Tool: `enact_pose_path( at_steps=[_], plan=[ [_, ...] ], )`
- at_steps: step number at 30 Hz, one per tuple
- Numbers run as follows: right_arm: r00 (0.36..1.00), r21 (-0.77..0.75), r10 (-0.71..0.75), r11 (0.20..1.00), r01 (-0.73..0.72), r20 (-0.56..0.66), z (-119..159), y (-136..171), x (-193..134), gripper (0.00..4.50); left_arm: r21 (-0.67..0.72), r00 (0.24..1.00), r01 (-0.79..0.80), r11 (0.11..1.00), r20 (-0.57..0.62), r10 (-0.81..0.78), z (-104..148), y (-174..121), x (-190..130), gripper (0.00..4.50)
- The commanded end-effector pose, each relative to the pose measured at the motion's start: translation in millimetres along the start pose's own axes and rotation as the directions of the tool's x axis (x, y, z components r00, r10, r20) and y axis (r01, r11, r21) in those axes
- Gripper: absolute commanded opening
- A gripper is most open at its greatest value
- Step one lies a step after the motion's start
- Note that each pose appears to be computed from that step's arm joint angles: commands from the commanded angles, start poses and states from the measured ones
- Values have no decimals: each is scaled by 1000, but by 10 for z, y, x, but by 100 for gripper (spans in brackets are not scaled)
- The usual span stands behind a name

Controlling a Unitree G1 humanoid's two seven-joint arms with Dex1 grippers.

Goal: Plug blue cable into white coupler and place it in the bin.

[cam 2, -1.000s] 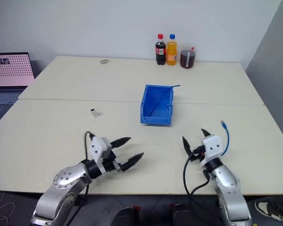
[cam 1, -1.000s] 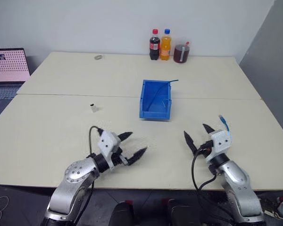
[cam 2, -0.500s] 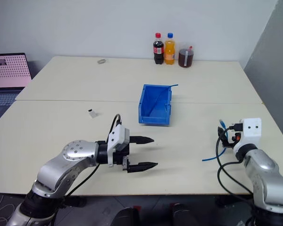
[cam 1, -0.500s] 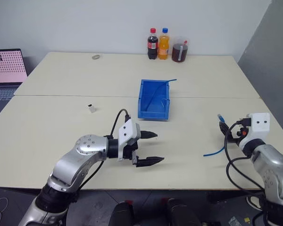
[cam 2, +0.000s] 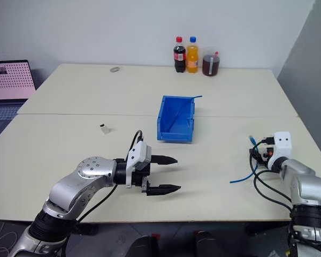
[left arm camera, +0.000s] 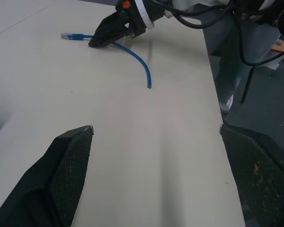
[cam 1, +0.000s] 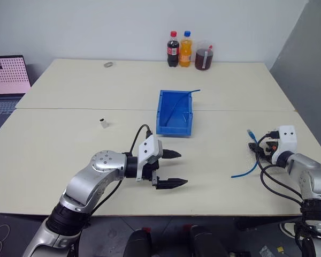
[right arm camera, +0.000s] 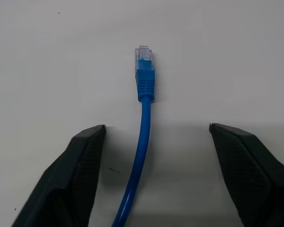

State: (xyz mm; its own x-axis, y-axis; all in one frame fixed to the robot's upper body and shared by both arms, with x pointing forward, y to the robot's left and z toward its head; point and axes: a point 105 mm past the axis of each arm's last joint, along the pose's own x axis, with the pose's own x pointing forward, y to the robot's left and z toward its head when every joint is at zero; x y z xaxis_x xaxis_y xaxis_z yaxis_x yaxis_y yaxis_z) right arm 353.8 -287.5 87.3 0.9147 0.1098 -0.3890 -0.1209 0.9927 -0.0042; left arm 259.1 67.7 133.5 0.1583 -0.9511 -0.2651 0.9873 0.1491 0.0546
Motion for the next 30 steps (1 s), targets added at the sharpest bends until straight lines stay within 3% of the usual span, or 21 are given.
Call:
enact_pose_path(
  at_steps=[1,11,14,17,19,21,27,30],
  plan=[
    [999,-50,16,999,-14,36,135,-24,2,267,30,1000,1,1000,9,-1,55,-22,-27,450],
    [998,-122,35,992,-28,58,216,-19,21,14,4,1000,10,1000,-10,-10,39,-61,-116,450],
    [994,-160,73,985,-59,80,317,38,-1,4,-41,1000,2,999,-26,-3,-38,-81,-227,450],
    [979,-279,181,949,-148,96,469,223,-72,4,-124,994,-32,992,-106,19,-291,-150,-479,450],
    [948,-410,304,880,-241,94,604,474,-162,4,-172,981,-98,980,-182,66,-516,-152,-726,450],
    [899,-567,432,760,-319,75,717,798,-263,4,-177,961,-192,965,-234,148,-650,-60,-953,450],
    [713,-829,700,371,-419,-47,709,1843,-346,4,-198,934,-349,916,-154,323,-523,257,-1204,450],
    [662,-873,746,270,-406,-77,634,2232,-244,4,-232,928,-370,900,-143,344,-534,287,-1265,450]
  ],
)
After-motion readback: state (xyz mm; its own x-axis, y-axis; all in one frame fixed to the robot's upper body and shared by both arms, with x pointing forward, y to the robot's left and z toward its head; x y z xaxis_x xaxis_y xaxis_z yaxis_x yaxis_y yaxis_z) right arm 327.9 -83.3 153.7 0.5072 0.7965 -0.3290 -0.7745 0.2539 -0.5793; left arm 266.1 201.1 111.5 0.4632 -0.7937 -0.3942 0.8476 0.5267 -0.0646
